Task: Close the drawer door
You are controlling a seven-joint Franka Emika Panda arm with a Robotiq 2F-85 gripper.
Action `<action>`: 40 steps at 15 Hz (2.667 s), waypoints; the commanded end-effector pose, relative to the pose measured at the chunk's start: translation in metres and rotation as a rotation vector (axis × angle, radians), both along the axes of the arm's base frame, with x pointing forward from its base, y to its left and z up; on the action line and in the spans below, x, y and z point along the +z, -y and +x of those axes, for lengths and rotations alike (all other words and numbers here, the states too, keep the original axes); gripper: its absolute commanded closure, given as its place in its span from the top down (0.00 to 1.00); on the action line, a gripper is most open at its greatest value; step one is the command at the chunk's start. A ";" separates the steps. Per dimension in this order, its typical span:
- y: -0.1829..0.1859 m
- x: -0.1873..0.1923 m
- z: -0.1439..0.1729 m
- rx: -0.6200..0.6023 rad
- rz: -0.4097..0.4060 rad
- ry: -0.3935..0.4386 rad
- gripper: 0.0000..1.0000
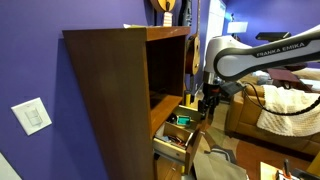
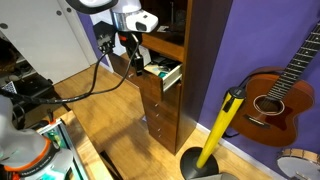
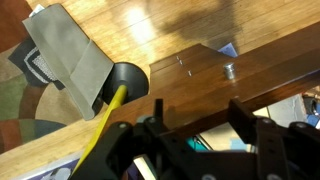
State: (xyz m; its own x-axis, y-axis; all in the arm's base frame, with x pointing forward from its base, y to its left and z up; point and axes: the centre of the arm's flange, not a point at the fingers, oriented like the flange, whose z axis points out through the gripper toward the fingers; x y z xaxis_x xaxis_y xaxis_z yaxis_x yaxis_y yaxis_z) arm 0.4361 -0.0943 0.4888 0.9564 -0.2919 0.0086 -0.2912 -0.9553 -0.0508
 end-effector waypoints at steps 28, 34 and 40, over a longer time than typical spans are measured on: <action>-0.019 -0.023 0.050 -0.074 0.008 0.356 0.00; -0.016 -0.035 0.061 -0.104 0.017 0.390 0.00; -0.019 -0.001 0.035 -0.052 0.020 0.396 0.34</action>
State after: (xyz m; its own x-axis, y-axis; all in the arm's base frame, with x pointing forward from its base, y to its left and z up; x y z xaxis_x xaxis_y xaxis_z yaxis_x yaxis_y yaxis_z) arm 0.4924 -0.0780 0.4681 0.8509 -0.3665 0.3763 -0.3228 -0.9300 -0.1758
